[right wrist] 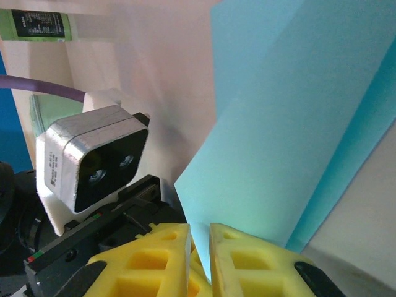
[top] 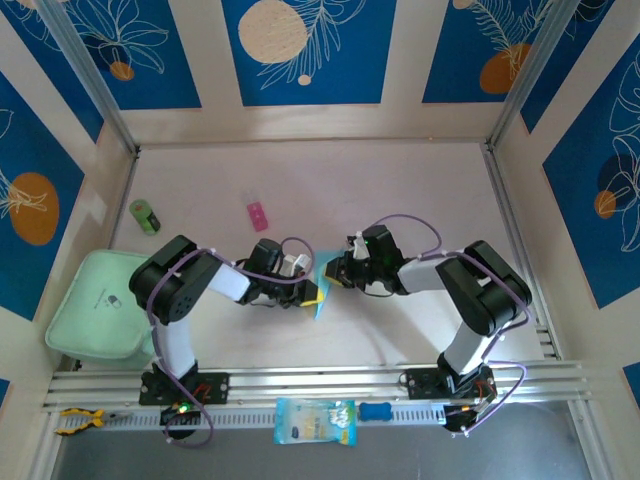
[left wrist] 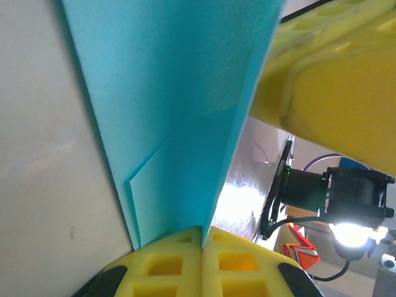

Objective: Fold a paper plane with a square sheet of paper (pick it up from the middle)
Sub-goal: Perform the fifth fold on the wing at the bottom-center of the table.

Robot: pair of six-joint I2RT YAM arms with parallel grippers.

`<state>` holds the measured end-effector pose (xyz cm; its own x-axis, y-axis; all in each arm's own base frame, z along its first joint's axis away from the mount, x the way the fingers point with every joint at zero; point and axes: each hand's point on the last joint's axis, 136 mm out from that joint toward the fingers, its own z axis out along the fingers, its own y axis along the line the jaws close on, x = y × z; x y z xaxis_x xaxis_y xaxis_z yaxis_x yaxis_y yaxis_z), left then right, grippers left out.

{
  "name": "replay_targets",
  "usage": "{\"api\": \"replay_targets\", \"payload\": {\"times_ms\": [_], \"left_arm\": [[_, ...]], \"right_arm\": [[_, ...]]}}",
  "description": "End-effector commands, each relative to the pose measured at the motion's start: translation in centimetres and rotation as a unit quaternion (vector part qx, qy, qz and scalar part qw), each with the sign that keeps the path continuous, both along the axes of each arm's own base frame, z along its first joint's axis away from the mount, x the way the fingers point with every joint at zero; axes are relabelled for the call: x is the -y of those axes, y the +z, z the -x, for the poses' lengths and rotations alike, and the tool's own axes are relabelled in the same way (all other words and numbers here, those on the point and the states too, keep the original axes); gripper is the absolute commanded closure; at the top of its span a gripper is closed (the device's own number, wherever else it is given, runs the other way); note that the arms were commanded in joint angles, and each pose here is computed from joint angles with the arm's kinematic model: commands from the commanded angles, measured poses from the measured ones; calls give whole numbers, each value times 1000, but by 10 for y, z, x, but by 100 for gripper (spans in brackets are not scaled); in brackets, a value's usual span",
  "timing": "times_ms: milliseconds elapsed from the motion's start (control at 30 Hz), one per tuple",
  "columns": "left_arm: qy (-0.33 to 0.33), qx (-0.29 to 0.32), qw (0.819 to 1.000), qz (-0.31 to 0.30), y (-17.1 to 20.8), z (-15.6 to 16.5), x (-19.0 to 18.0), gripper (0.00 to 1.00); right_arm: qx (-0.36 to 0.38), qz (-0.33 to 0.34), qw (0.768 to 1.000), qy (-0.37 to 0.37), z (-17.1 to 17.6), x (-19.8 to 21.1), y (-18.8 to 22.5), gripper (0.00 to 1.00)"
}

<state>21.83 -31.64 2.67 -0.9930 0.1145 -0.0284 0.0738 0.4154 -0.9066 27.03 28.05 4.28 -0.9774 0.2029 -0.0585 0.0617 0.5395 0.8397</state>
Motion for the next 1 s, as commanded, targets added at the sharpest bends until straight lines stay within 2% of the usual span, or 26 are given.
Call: {"api": "replay_targets", "payload": {"times_ms": [0, 600, 967], "left_arm": [[14, -16, 1000, -9, -8, -2, -8, 100], [38, -41, 998, -16, -16, -4, -15, 100], [50, -51, 997, -42, -25, -4, -24, 100]], "right_arm": [[9, -6, 1000, 10, -5, -4, 3, 83], [-4, -3, 1000, 12, -9, -7, -7, 84], [-23, 9, 1000, 11, -9, -7, -21, 84]]}}
